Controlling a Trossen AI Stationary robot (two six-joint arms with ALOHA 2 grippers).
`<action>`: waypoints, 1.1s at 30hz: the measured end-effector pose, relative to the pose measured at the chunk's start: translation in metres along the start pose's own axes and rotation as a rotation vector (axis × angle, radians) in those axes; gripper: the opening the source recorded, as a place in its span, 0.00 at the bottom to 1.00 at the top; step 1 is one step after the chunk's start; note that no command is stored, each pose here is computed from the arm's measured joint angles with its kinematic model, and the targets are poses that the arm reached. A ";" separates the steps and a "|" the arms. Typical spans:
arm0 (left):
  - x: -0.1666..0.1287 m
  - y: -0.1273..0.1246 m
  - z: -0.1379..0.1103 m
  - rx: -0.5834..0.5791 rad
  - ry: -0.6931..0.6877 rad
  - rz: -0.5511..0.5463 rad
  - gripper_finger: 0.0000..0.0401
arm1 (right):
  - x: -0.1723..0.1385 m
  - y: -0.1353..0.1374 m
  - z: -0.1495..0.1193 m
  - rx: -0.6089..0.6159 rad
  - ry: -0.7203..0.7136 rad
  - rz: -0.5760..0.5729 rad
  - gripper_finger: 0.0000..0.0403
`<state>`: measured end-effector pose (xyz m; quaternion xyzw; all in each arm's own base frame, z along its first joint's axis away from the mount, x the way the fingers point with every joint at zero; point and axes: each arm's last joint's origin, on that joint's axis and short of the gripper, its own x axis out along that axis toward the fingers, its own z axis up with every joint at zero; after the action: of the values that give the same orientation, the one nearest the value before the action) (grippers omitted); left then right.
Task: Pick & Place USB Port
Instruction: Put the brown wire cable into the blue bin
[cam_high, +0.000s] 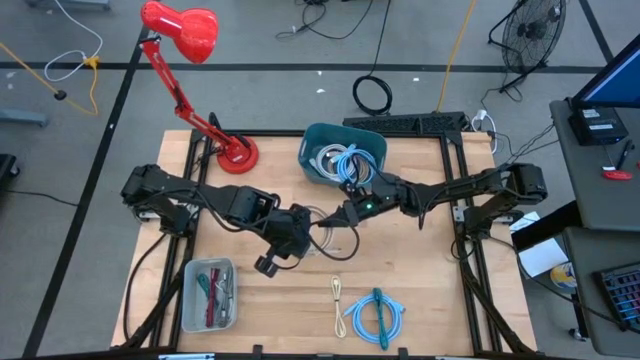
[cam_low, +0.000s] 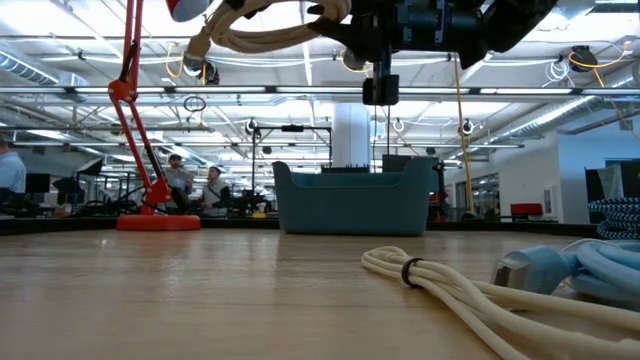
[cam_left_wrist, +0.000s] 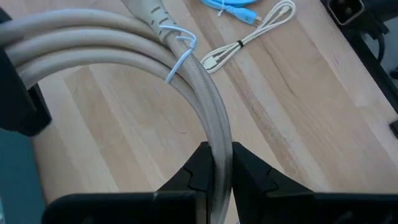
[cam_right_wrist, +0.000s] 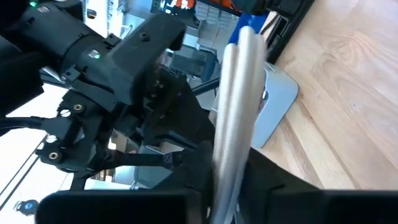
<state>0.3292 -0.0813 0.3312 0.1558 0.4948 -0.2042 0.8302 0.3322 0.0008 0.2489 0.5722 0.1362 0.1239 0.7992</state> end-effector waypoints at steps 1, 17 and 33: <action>0.000 0.000 0.000 -0.016 0.000 0.004 0.09 | 0.000 0.000 0.000 -0.002 -0.001 0.002 0.09; -0.083 -0.031 -0.008 -0.371 -0.274 0.285 0.38 | -0.008 0.009 0.024 -0.081 -0.347 0.032 0.04; -0.124 -0.060 -0.011 -0.453 -0.510 0.416 0.34 | -0.027 -0.017 0.054 -0.023 -0.660 -0.238 0.03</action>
<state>0.2384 -0.1053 0.4330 0.0102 0.2634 0.0506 0.9633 0.3271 -0.0618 0.2513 0.5526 -0.0650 -0.1603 0.8153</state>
